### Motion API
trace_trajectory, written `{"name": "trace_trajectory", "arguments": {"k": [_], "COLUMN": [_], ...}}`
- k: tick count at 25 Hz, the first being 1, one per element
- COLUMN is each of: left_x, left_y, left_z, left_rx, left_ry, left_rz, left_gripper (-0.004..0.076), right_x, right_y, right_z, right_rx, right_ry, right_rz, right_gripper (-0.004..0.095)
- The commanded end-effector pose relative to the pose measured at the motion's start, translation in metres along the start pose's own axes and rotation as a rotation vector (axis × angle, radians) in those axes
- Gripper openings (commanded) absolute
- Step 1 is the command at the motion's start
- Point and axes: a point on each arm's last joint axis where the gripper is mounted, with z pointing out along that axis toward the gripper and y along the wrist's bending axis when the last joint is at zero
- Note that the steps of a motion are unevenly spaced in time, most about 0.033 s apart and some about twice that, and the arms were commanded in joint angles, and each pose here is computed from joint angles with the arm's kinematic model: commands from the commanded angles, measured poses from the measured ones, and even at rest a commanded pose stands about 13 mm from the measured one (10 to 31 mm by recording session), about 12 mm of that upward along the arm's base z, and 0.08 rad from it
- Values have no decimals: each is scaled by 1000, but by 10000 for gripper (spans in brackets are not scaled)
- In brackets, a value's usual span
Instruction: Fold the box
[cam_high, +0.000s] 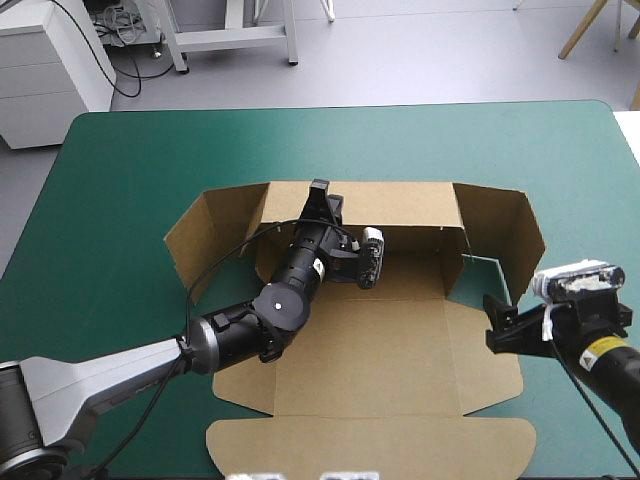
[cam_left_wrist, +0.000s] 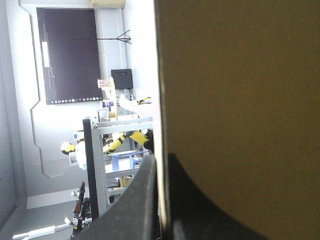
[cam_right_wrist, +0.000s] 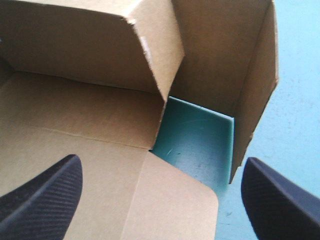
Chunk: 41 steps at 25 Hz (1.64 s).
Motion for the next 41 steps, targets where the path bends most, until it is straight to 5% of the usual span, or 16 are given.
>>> {"name": "trace_trajectory", "arguments": {"k": [1, 10, 22, 33, 41], "left_x": [-1, -16, -21, -10, -10], "left_y": [23, 24, 21, 23, 23], "left_z": [-12, -28, -28, -20, -20], "left_rx": [-106, -182, -160, -142, -146], "left_ry": [-24, 35, -6, -2, 5], "left_rz": [33, 38, 41, -27, -27], "left_gripper": [-10, -10, -10, -10, -10], "right_x": [-38, -123, -185, -163, -151], "right_y": [-5, -22, -80, -92, -101], "right_z": [11, 54, 139, 186, 190], "right_rx": [70, 251, 98, 50, 25], "right_ry": [-91, -73, 238, 490, 517], "right_rz": [-11, 5, 120, 113, 175], "right_gripper": [824, 823, 823, 823, 823]}}
